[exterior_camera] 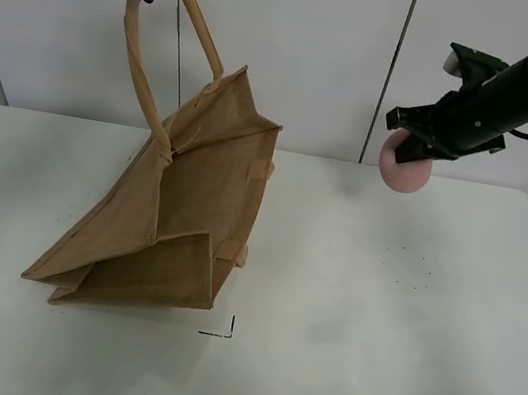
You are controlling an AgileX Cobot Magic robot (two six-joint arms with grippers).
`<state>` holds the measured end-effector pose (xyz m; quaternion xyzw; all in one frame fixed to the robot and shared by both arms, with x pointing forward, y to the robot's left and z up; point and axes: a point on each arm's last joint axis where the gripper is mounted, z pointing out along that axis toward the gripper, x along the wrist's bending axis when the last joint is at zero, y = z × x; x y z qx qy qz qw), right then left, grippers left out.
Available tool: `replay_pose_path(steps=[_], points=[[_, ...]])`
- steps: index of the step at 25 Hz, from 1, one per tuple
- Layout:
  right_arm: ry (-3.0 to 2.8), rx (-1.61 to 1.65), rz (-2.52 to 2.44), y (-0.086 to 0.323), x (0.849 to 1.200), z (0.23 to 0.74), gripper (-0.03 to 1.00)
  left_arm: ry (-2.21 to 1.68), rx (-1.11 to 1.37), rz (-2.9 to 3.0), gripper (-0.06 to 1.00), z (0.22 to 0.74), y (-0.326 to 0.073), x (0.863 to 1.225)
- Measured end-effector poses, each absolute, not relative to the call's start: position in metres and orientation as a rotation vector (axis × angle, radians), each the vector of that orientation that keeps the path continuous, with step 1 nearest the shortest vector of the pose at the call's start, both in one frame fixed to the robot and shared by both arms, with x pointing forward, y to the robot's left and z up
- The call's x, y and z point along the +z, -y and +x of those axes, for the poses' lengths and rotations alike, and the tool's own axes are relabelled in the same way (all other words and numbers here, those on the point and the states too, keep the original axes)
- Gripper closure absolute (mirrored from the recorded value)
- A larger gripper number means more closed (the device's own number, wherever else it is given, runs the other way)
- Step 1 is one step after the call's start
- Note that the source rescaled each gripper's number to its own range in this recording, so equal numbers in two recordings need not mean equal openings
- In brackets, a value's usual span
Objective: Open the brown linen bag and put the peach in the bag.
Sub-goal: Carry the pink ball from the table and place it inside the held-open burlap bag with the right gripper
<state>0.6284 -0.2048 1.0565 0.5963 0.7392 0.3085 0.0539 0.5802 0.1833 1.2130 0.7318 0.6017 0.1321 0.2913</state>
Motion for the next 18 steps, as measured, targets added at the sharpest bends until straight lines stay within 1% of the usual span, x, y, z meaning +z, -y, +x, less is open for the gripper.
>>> replay_pose_path(steps=[5,9,12,14,18], points=[[-2.313,1.159,1.666,0.138,1.08,0.617,0.97,-1.6,0.356,1.949,0.94,0.579,-0.184,1.215],[-2.357,1.251,1.566,0.091,1.076,0.605,0.97,-1.601,0.355,1.949,0.94,0.579,-0.184,1.215],[-2.409,1.249,1.555,0.064,1.053,0.604,0.97,-1.601,0.355,1.949,0.94,0.579,-0.184,1.215],[-2.445,1.228,1.555,0.049,1.03,0.607,0.97,-1.6,0.356,1.95,0.94,0.579,-0.184,1.215],[-2.44,1.244,1.555,0.027,0.995,0.613,0.97,-1.599,0.356,1.951,0.94,0.579,-0.184,1.215]])
